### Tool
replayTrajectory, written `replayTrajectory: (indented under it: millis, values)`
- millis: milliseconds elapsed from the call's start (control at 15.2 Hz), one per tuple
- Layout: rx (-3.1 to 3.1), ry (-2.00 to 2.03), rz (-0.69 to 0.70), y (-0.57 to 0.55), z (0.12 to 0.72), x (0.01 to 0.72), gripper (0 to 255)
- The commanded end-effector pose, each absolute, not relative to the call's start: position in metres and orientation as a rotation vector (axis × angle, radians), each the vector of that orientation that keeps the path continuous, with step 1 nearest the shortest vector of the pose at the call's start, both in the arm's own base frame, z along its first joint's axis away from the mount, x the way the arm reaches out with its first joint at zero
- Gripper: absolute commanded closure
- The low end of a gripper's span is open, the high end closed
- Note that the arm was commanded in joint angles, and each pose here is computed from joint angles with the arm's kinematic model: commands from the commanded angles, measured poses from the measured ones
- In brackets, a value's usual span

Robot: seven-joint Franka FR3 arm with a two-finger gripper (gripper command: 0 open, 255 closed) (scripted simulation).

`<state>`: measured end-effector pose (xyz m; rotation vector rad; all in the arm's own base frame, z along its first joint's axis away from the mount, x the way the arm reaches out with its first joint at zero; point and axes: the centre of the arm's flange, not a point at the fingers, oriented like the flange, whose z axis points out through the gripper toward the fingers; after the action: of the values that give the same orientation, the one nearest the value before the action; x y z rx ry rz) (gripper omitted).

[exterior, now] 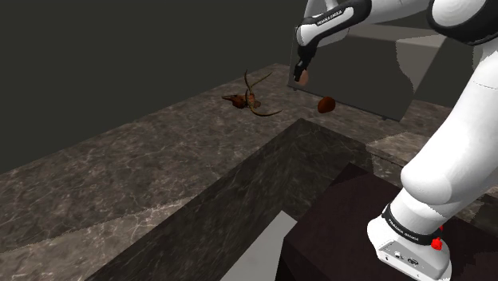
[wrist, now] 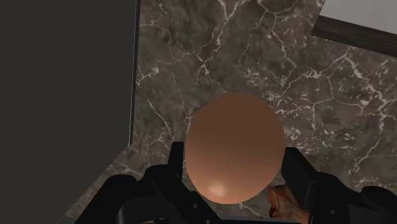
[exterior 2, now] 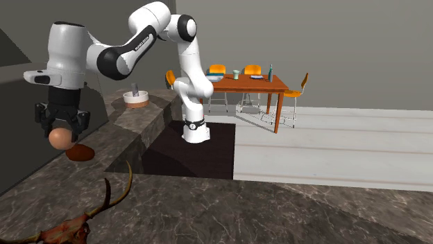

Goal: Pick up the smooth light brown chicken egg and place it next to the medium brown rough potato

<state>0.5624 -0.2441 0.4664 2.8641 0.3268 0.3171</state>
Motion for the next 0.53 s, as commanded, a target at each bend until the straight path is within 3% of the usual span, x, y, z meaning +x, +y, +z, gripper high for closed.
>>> replayTrajectory:
  millis: [0, 462]
  values:
    - [2.863, 0.328, 0.318, -0.246, 0.457, 0.562, 255]
    - [2.863, 0.328, 0.318, -0.246, 0.42, 0.562, 255]
